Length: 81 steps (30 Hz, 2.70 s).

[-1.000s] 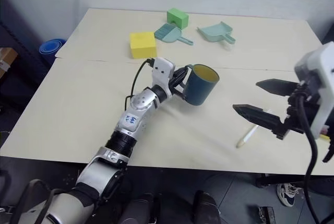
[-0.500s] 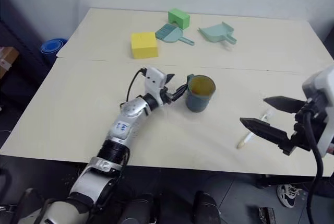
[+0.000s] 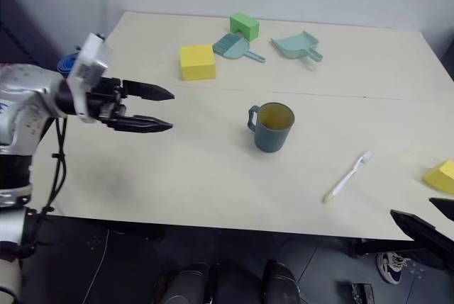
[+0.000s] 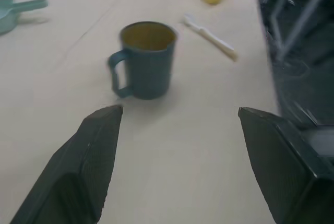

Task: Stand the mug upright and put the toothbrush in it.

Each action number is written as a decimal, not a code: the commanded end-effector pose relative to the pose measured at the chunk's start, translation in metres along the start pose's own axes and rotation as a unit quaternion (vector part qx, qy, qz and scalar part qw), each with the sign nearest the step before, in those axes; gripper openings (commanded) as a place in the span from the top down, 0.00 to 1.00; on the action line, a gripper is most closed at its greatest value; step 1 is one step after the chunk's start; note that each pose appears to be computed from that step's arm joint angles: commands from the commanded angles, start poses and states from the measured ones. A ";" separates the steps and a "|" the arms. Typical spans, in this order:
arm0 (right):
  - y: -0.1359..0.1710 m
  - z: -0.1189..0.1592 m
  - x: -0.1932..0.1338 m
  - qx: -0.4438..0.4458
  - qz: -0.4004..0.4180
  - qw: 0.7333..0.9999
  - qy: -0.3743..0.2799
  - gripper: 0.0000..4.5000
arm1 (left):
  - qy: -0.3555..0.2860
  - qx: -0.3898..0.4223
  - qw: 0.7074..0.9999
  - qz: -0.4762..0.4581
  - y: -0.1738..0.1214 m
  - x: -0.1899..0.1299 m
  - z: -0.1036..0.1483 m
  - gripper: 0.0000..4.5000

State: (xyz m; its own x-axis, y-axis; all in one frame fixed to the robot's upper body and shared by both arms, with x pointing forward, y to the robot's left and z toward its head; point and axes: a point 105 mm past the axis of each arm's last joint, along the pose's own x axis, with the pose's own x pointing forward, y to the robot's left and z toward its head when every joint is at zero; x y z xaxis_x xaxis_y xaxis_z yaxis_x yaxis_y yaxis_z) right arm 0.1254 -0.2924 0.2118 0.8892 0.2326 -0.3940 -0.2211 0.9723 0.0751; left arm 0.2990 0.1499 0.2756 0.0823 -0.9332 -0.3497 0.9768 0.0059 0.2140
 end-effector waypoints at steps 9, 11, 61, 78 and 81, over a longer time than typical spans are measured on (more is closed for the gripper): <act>-0.007 0.011 0.071 0.051 -0.080 0.992 -0.082 0.00 | 0.006 0.092 0.991 -0.092 -0.004 0.036 0.017 0.17; -0.010 0.009 0.093 0.057 -0.121 0.988 -0.083 0.00 | -0.001 0.096 0.991 -0.096 -0.005 0.040 0.020 0.17; 0.138 0.197 0.216 0.136 0.177 0.886 -0.405 0.96 | -0.044 0.064 0.996 0.053 0.002 0.016 0.043 0.14; 0.157 0.175 0.239 0.079 0.156 0.886 -0.429 0.37 | -0.096 0.043 0.981 0.164 0.017 -0.005 0.064 0.14; 0.159 0.182 0.209 0.068 0.193 0.873 -0.443 0.15 | -0.098 0.041 0.980 0.166 0.020 -0.003 0.062 0.14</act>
State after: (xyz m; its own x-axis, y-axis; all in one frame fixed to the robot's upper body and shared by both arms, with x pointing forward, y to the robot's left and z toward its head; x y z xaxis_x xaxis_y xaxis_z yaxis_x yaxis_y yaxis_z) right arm 0.3773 -0.0835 0.2734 0.8185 0.3651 0.4436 -0.4985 0.8351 0.2324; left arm 0.3100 0.1291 0.3234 0.3417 -0.9329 -0.1133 0.9027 0.2924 0.3156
